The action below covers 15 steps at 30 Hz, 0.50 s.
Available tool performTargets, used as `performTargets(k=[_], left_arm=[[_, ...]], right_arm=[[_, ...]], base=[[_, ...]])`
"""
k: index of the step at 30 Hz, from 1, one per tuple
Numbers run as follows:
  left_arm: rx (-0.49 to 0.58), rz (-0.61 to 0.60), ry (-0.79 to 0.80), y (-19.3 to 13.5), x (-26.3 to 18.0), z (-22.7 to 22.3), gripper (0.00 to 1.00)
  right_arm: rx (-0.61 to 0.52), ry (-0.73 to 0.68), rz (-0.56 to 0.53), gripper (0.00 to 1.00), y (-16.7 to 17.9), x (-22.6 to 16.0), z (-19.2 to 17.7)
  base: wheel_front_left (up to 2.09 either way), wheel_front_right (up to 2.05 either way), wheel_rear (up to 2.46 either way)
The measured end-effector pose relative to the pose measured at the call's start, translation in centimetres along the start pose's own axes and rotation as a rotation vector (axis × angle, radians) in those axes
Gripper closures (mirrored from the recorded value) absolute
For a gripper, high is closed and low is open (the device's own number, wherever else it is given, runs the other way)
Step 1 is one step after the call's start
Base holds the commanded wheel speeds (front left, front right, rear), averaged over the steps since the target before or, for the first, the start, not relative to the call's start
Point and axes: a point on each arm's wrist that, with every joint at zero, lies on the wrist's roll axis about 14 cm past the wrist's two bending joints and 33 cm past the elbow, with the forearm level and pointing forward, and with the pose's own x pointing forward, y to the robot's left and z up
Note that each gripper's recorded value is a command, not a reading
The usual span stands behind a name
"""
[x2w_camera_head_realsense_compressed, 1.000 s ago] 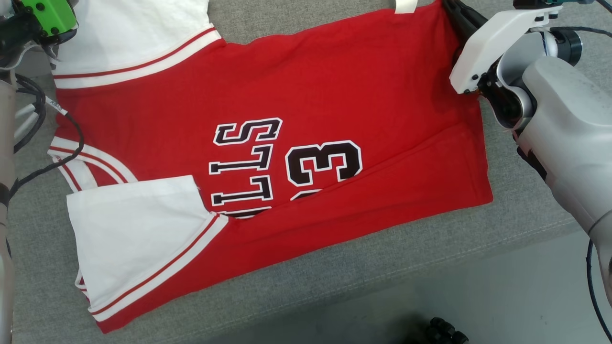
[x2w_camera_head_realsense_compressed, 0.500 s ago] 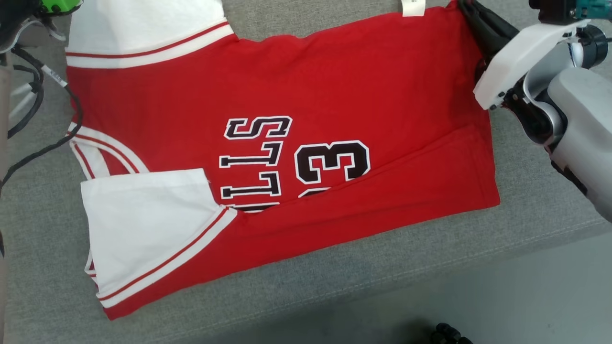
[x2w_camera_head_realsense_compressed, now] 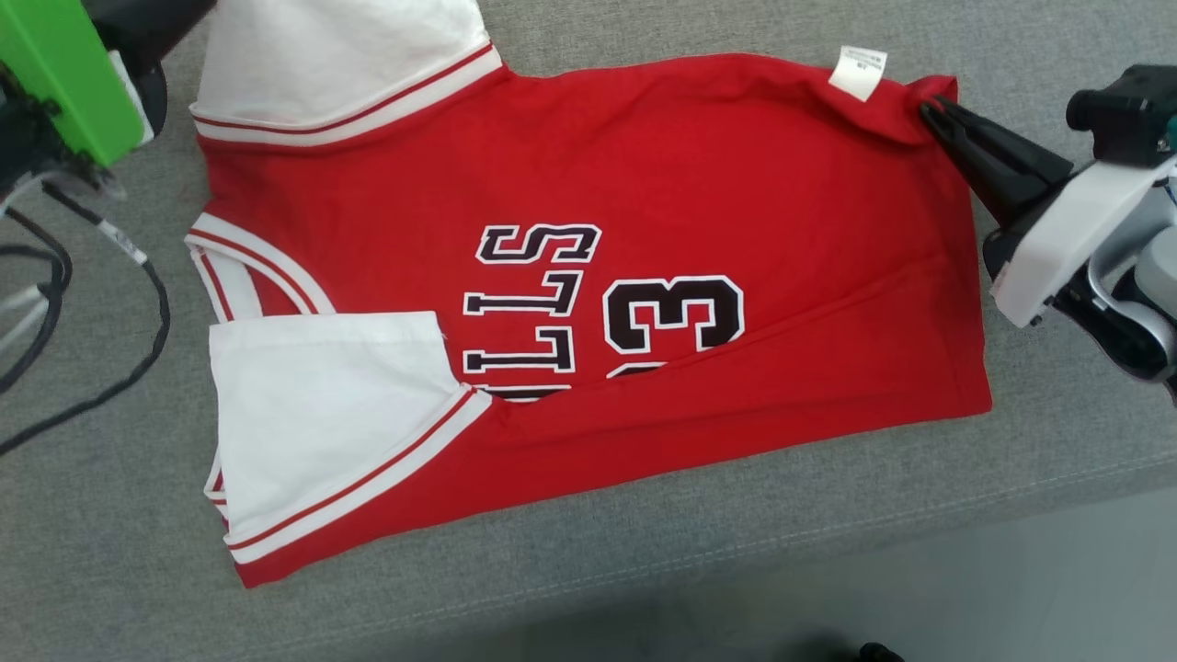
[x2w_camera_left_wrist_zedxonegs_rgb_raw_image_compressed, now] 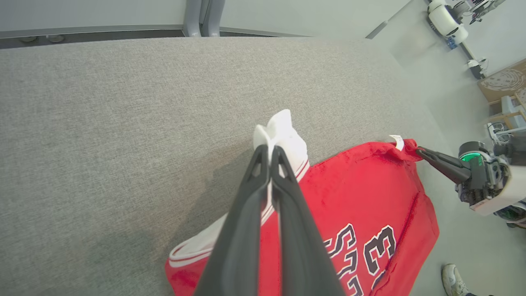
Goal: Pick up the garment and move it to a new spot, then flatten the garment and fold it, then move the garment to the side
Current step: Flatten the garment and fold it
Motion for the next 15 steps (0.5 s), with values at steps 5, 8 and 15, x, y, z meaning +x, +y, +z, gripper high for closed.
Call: performTargets(k=[5,8,15], left_arm=[[-0.029,-0.039,-0.015,-0.8,-2.6,-2.0,1.00],[-0.041,-0.054,-0.033,-1.4,-4.2,-2.9,1.00],[-0.082,-0.071,-0.101,-2.7,-7.8,-4.9,1.00]], right_arm=[[-0.003,0.057,0.019,1.00,0.4,-1.5,-1.9],[0.018,0.060,0.027,1.00,0.7,-1.8,-2.1],[0.082,0.010,0.030,1.00,1.2,-2.6,-0.8]], base=[[0.00,0.00,0.00],[0.00,0.00,0.00],[0.00,0.00,0.00]])
